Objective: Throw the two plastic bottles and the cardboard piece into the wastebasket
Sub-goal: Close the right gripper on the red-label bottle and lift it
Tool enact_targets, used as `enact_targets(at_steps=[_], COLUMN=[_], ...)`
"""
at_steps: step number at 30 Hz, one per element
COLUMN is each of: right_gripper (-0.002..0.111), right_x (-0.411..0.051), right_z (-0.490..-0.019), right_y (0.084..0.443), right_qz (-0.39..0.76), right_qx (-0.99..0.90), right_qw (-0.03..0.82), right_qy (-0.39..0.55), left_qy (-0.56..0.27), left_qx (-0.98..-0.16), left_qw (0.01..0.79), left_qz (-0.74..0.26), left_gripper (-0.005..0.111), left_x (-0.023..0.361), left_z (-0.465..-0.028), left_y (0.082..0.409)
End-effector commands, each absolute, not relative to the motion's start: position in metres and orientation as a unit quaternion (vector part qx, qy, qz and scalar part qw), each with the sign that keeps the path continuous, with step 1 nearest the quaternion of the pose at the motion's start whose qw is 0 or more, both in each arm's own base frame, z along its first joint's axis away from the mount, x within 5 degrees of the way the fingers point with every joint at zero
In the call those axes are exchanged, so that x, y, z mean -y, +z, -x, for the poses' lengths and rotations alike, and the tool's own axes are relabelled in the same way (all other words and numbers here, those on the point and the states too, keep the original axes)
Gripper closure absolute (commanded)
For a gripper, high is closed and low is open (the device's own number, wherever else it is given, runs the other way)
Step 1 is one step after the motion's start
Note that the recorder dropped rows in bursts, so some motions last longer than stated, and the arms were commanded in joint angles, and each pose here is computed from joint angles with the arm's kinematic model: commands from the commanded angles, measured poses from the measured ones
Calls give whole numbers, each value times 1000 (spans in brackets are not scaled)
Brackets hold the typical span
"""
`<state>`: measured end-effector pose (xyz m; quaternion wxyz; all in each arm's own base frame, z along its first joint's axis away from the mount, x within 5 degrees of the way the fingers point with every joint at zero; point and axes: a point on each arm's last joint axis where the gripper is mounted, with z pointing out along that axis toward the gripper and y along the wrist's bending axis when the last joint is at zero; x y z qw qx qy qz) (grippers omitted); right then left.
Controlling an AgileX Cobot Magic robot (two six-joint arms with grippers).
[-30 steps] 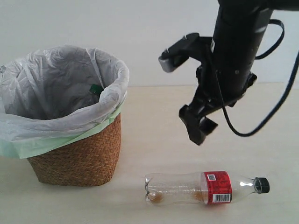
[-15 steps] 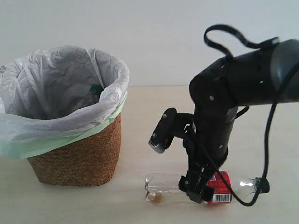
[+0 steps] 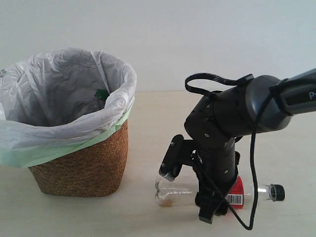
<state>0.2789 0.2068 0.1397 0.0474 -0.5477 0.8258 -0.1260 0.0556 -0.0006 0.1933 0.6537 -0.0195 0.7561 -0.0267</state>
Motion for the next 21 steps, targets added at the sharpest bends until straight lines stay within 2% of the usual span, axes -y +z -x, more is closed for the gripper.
enact_targets(at_steps=[1,2,7,10,12,13,14,15,21], right_gripper=[100,108,108,108,108,108,108,108,108], right_x=[-207,-207,-201,-189,-179,-168,-168,-159,-115], right_z=[-280,-279,-289,-299,-306,-312,-316,-320,-331], right_y=[140,140,153,173,195,219,227,247,315], right_qz=[547,542,485,430,365,299,291,284,168], right_qx=[-825,-829,-851,-854,-853,-833,-820,-807,-824], right_qw=[55,53,74,102,145,193,225,252,318], right_qy=[-129,-129,-186,-276,-345,-424,-439,-452,-437], left_qy=[-27,-27,-27,-27,-27,-27,-27,-27,-27], left_qx=[-757,-757,-757,-757,-757,-757,-757,-757,-757], left_qw=[653,653,653,653,653,653,653,653,653], left_qz=[19,19,19,19,19,19,19,19,19], left_gripper=[103,103,103,103,103,103,103,103,103], left_x=[1,1,1,1,1,1,1,1,1], left_z=[-55,-55,-55,-55,-55,-55,-55,-55,-55], left_y=[192,192,192,192,192,192,192,192,192])
